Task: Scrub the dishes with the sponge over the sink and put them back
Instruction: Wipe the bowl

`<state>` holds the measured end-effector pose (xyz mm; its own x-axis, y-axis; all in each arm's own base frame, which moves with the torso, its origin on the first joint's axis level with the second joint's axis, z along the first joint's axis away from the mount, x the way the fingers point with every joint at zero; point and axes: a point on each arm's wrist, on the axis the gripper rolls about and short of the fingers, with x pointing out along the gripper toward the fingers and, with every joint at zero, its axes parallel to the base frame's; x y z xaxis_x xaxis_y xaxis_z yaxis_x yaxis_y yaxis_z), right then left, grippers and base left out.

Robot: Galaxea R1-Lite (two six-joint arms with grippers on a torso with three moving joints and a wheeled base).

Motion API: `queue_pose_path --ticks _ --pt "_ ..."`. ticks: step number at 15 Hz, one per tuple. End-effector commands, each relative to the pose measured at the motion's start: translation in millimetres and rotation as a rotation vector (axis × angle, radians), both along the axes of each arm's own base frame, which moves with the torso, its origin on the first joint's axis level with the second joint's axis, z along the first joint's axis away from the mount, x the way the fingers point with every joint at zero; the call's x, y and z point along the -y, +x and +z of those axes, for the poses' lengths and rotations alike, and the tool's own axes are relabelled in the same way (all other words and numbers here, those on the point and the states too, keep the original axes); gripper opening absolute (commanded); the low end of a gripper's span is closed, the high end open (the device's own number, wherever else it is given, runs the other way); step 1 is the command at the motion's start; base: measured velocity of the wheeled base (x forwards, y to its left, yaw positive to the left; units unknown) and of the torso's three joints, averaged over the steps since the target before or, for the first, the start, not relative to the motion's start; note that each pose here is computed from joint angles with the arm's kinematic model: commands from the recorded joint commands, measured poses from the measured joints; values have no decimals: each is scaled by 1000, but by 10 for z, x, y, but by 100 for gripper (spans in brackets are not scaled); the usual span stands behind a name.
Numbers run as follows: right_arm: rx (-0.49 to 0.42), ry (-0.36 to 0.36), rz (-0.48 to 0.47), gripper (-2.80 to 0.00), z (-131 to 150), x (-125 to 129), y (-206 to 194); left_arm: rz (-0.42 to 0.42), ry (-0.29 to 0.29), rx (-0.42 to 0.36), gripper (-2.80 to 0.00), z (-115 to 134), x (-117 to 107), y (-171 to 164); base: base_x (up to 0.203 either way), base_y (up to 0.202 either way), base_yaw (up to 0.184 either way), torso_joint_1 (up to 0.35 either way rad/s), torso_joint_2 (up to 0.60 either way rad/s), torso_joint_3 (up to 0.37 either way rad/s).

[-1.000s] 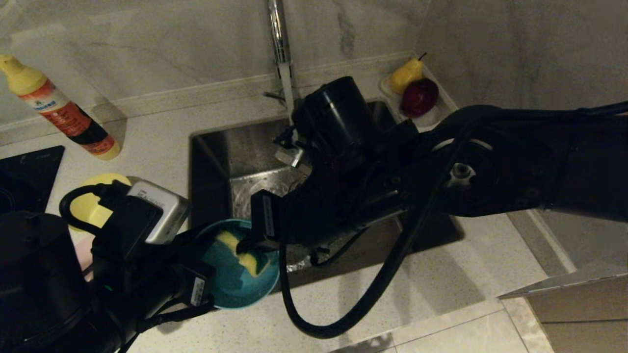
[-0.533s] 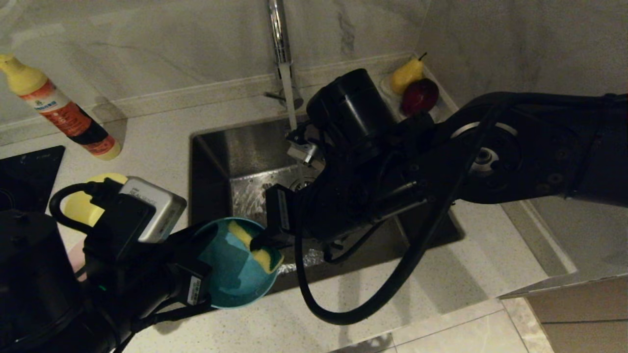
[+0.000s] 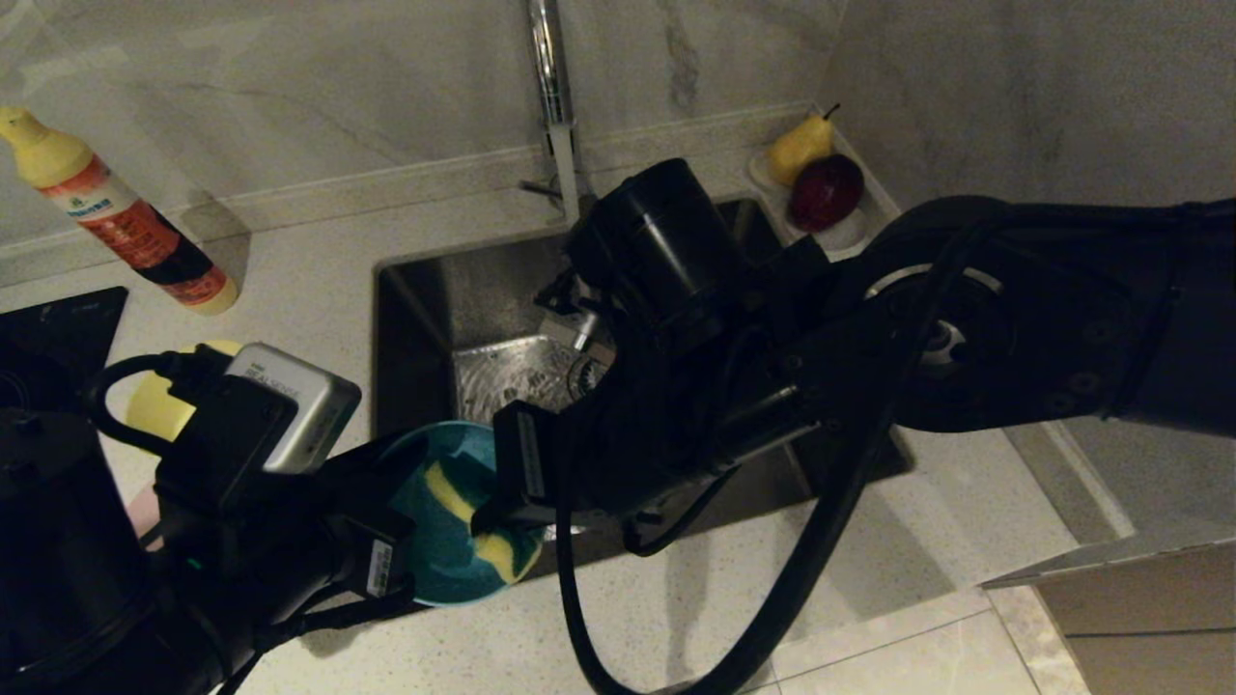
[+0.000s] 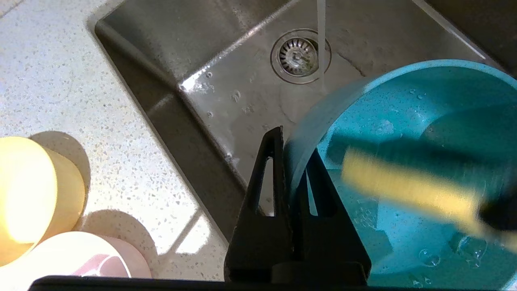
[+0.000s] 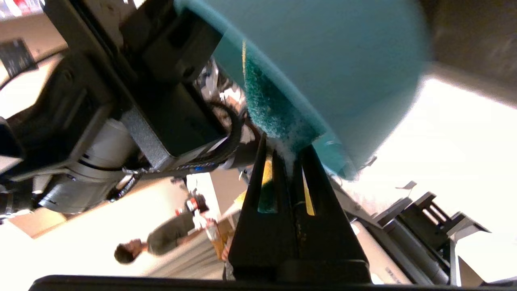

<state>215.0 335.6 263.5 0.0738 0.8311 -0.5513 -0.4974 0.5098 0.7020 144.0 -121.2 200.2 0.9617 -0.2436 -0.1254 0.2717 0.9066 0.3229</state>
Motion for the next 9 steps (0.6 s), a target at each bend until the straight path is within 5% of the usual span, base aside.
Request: queue_pose_path --ticks 1,9 --pt "-13 -9 23 -280 -67 -88 -48 4 -2 4 -280 5 -3 -3 0 0 0 0 0 0" --pt "49 68 -25 -280 167 111 69 0 5 -14 -280 -56 -18 -20 0 0 0 0 0 0"
